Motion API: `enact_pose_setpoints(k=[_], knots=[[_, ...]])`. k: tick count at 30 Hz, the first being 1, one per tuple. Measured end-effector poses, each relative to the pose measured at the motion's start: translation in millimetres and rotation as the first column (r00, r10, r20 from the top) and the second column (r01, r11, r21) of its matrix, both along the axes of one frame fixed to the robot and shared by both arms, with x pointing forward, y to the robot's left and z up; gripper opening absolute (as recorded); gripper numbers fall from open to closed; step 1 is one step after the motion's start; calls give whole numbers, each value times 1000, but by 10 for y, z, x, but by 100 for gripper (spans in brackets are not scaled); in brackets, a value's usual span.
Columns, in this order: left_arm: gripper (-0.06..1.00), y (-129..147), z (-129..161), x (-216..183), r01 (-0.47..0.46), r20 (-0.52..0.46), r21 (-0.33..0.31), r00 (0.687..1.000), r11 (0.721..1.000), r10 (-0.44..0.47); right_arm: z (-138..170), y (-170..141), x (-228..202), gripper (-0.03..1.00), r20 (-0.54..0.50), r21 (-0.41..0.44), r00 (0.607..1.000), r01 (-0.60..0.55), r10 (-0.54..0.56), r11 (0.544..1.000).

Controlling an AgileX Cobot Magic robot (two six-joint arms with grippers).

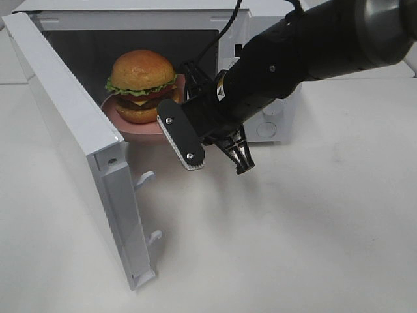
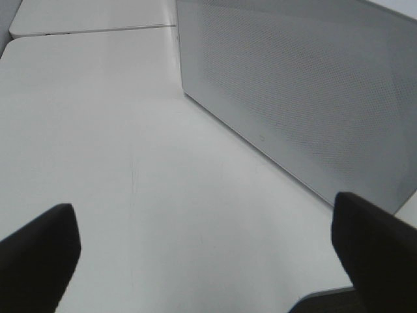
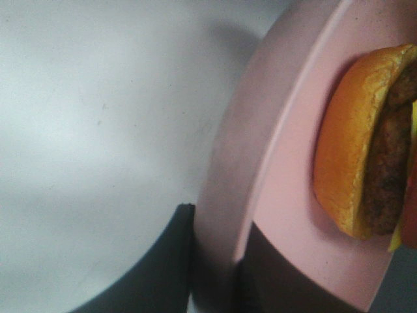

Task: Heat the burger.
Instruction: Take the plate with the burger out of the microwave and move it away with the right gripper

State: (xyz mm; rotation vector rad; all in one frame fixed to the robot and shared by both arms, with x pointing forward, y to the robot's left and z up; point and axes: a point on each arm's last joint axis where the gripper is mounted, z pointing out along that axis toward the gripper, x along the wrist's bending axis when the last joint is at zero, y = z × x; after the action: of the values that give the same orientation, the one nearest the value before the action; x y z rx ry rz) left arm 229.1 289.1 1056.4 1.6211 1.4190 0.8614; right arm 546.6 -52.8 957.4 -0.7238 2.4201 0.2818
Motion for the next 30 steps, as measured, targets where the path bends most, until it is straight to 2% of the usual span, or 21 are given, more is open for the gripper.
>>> enact_pose_setpoints(k=[13, 30], knots=[[96, 0, 0, 0, 0, 0, 0, 1000, 1000, 0, 184, -148, -201, 14, 19, 15, 1000, -4, 4, 1000], [96, 0, 0, 0, 0, 0, 0, 1000, 1000, 0, 253, -570, -720, 14, 1, 30, 1000, 14, -14, 999]])
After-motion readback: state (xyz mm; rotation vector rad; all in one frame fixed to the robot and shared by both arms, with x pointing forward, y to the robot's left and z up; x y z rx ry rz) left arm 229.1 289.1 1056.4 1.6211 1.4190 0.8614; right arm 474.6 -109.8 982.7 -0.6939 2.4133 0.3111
